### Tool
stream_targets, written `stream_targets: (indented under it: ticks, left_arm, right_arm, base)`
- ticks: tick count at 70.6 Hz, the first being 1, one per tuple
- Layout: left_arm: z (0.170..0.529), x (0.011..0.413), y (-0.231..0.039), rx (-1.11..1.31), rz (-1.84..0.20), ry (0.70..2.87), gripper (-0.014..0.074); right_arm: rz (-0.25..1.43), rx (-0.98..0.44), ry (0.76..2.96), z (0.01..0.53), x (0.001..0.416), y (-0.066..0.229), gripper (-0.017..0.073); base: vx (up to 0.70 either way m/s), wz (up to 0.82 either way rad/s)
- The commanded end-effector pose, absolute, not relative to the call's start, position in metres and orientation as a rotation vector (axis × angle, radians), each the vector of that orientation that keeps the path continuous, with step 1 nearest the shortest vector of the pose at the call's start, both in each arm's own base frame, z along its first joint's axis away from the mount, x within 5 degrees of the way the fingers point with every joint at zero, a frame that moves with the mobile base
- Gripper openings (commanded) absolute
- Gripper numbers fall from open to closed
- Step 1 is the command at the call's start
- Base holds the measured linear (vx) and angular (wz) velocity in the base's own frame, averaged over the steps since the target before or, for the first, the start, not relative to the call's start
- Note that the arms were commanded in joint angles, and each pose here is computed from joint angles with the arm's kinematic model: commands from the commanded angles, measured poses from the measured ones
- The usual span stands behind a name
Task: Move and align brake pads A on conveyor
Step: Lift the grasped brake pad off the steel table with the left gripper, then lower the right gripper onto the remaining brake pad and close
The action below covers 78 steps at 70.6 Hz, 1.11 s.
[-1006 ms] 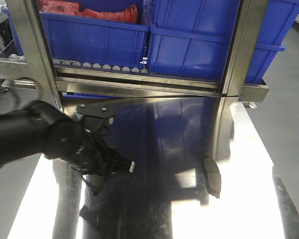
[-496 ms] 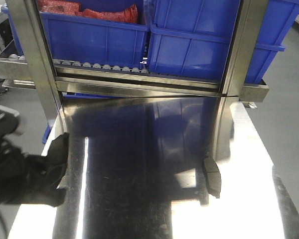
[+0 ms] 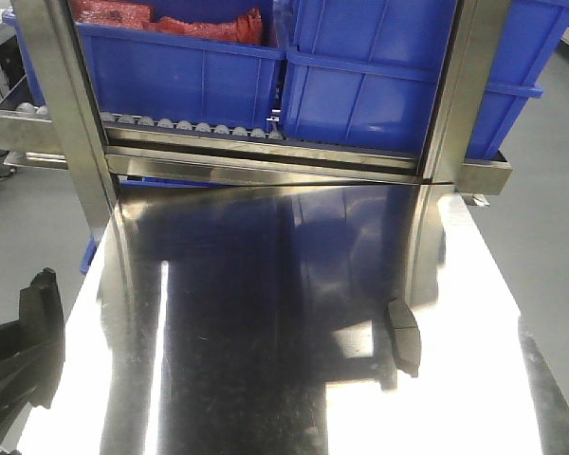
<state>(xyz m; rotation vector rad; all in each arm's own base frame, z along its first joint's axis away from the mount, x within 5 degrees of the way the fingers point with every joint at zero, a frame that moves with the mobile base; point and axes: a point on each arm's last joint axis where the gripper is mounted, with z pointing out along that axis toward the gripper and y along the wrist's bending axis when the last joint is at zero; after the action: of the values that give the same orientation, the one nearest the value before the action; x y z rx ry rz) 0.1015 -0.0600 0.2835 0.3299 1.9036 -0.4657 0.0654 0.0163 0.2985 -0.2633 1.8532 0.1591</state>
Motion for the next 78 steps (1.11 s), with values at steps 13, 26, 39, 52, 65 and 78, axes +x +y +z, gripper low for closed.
stream_targets:
  ticks: [13, 26, 39, 52, 65, 78]
  left_arm:
    - [0.3022, 0.1022, -0.0628, 0.327, -0.515, 1.777, 0.0128]
    - [0.3022, 0.1022, -0.0628, 0.327, -0.515, 1.777, 0.0128]
    - [0.3022, 0.1022, -0.0628, 0.327, -0.515, 1.777, 0.0128]
    - [0.3022, 0.1022, -0.0628, 0.327, -0.515, 1.777, 0.0128]
    - [0.3022, 0.1022, -0.0628, 0.327, -0.515, 1.777, 0.0128]
    - [0.3022, 0.1022, -0.0628, 0.327, -0.515, 1.777, 0.0128]
  right_arm:
    - [0.163, -0.254, 1.760, 0.3134, 0.0669, 0.0167, -0.0009]
    - [0.163, -0.254, 1.760, 0.3134, 0.0669, 0.0167, -0.0009]
    - [0.163, -0.254, 1.760, 0.3134, 0.0669, 0.0167, -0.0009]
    - [0.164, -0.253, 1.755, 0.3139, 0.0670, 0.0168, 0.0014]
    - [0.165, -0.251, 1.753, 0.3141, 0.0671, 0.0168, 0.0270]
    - [0.166, -0.249, 1.753, 0.3141, 0.0671, 0.0167, 0.0649]
  base:
    - [0.00, 0.00]
    - [0.00, 0.00]
    - [0.00, 0.00]
    - [0.00, 0.00]
    - [0.00, 0.00]
    - [0.00, 0.00]
